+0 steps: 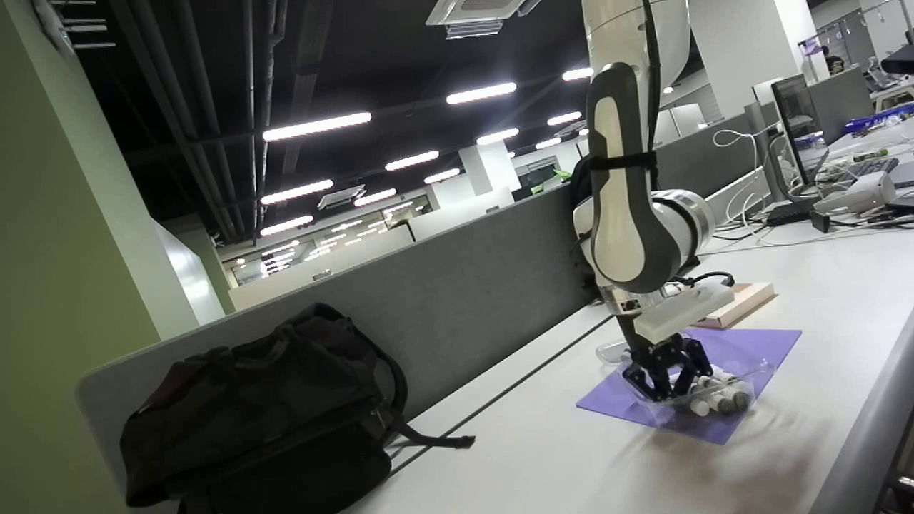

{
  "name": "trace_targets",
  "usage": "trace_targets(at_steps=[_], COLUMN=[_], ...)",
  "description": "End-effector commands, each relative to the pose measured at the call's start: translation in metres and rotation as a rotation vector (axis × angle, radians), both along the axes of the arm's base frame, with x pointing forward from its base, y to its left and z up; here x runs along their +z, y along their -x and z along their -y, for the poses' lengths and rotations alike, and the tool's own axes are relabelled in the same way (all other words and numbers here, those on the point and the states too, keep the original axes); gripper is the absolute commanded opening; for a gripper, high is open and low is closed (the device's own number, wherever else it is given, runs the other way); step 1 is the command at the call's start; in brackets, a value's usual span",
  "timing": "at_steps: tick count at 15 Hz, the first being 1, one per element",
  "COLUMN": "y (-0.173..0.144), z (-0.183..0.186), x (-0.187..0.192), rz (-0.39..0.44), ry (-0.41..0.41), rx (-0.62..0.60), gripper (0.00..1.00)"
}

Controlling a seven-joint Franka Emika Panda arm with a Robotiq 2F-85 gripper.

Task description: Move a bottle from the container to the tray

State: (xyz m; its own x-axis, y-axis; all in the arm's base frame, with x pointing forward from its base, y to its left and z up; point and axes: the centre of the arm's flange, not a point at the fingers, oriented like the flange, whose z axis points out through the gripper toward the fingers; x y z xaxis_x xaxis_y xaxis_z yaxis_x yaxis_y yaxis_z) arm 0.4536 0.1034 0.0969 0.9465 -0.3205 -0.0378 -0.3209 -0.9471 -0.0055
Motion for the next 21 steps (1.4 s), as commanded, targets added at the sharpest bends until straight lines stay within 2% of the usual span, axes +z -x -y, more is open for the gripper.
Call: trace_targets(at_steps=[1,3,4,10,14,18,19,20,21], y=[0.004,0.003,0.003,0.001,-0.003,-0.003,-0.002,-0.001,-0.001], z=[0.005,0.007,0.008,0.014,0.024,0.030,0.031,0.031,0.031], x=[0.005,0.006,0.007,0.013,0.009,0.006,0.005,0.004,0.004], rz=[-0.021,-0.031,-0.035,-0.045,-0.050,-0.068,-0.059,-0.057,-0.056], ry=[0.006,0.004,0.004,0.047,0.081,0.096,0.100,0.105,0.103], rx=[0.002,0.006,0.007,0.038,0.058,0.075,0.087,0.090,0.094], gripper=[0.29,0.26,0.32,0.74,0.98,1.00,0.75,0.74,0.66])
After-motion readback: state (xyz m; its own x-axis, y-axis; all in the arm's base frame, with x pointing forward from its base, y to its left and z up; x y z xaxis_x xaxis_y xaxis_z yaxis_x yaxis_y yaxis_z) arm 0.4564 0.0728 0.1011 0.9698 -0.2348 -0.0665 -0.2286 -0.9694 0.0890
